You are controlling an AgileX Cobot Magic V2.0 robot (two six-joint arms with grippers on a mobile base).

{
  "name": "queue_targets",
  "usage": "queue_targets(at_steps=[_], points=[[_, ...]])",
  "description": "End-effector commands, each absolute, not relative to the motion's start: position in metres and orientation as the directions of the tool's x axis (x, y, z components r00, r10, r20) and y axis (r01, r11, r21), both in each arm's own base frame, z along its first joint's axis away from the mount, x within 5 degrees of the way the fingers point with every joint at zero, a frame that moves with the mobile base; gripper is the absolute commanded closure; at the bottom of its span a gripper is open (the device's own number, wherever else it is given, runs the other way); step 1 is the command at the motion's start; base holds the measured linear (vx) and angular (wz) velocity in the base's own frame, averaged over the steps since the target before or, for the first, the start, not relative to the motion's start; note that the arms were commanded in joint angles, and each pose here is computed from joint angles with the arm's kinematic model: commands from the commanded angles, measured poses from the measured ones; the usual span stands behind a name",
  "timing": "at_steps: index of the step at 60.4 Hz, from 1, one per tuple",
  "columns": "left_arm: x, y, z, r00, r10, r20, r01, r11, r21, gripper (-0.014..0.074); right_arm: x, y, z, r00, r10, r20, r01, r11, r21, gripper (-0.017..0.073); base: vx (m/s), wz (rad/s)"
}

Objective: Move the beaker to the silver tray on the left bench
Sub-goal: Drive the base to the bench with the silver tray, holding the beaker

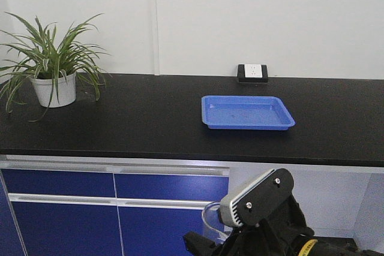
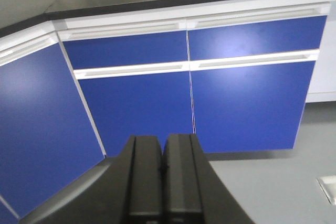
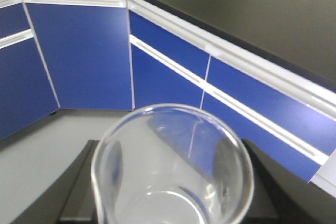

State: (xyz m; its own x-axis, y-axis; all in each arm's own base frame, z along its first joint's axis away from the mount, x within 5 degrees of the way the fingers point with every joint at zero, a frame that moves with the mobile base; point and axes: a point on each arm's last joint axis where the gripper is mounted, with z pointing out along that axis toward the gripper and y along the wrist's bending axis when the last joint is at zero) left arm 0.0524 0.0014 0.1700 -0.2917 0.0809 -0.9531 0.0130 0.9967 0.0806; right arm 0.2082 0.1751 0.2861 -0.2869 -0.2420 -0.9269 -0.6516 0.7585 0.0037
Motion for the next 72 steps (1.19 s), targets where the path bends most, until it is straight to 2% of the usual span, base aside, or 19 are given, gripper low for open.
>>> queue_targets(at_steps=[1, 24, 72], points=[[0.0542, 0.0006, 0.1703, -0.231, 0.079, -0.970, 0.017, 0.997, 0.077, 0.0592, 0.2064, 0.1773, 0.3107, -0.189, -0.168, -0.968, -0.674, 0.739, 0.003, 0.0571, -0.30, 0.04], [0.0542, 0.0006, 0.1703, -0.231, 0.079, -0.970, 0.017, 0.997, 0.077, 0.0592, 0.2064, 0.1773, 0.3107, -0.189, -0.168, -0.968, -0.674, 0.739, 0.003, 0.0571, -0.24, 0.28], [0.0542, 0.0006, 0.1703, -0.231, 0.079, -0.970, 0.017, 0.997, 0.077, 0.0592, 0.2064, 0.1773, 0.3107, -0.189, -0.168, -0.968, -0.674, 0.739, 0.003, 0.0571, -0.13, 0.72]])
